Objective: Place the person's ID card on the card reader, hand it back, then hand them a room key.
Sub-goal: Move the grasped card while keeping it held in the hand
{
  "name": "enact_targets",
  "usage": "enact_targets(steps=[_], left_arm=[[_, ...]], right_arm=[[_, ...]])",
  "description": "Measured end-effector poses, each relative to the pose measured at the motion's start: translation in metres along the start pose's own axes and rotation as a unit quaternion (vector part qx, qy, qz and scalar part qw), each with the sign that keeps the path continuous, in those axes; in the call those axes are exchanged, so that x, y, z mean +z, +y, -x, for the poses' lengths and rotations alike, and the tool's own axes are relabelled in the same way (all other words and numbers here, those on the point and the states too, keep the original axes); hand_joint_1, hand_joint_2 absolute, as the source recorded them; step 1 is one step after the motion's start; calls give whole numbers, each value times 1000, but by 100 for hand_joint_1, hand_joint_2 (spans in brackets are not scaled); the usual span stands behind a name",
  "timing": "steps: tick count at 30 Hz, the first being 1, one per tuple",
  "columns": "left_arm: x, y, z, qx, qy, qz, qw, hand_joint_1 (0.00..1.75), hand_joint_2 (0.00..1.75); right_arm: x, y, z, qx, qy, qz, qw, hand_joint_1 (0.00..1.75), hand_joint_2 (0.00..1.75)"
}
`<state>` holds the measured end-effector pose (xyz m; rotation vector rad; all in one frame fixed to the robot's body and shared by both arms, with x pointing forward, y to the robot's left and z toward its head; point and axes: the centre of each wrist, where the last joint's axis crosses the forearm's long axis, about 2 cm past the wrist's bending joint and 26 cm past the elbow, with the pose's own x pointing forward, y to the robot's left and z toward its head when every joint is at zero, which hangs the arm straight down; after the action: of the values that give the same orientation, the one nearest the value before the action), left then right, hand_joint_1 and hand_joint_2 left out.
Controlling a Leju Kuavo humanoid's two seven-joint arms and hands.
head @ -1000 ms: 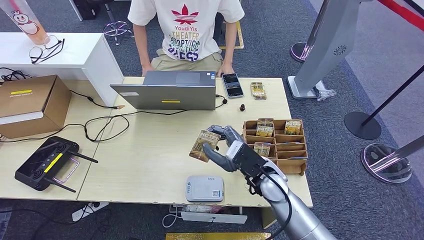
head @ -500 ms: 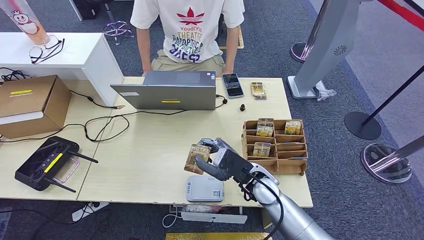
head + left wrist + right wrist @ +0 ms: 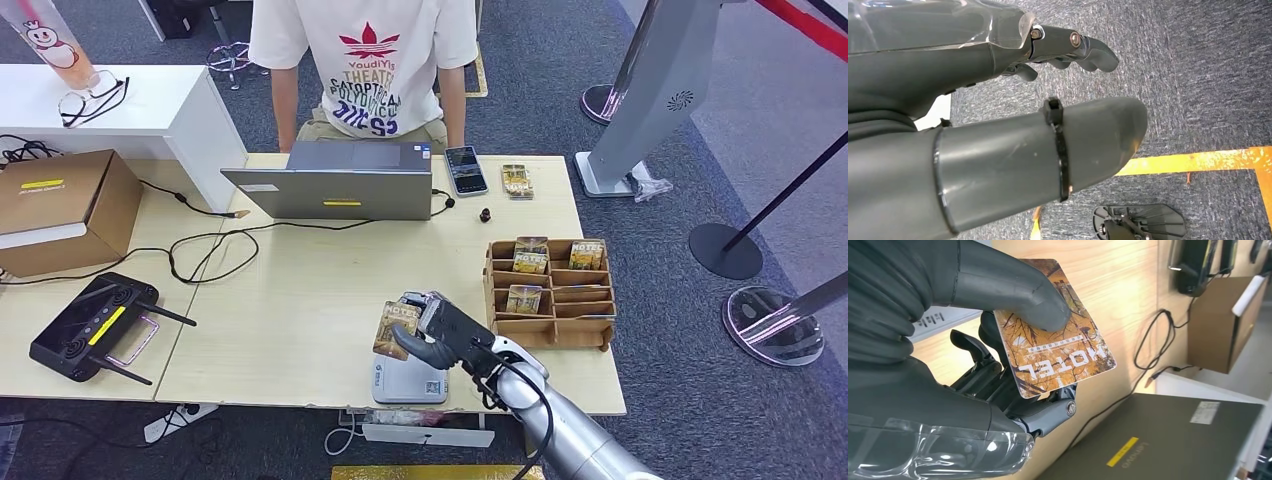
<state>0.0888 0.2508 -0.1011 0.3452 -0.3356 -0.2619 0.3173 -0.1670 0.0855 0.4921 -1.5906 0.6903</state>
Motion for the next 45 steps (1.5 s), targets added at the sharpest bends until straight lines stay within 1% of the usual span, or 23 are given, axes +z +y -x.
enact_targets(steps=[7, 18, 35, 45], left_arm=[[0, 0, 0, -1, 1, 0, 1000, 0, 0], [0, 0, 0, -1, 1, 0, 1000, 0, 0], [0, 0, 0, -1, 1, -1, 1000, 0, 0], [0, 0, 0, -1, 1, -1, 1000, 0, 0]], right_arm=[[7, -2, 14, -2, 27, 12, 1000, 175, 175], [14, -4, 27, -11, 54, 16, 998, 175, 175], [17, -5, 33, -13, 68, 15, 997, 175, 175], [18, -2, 39, -27, 85, -3, 996, 175, 175]])
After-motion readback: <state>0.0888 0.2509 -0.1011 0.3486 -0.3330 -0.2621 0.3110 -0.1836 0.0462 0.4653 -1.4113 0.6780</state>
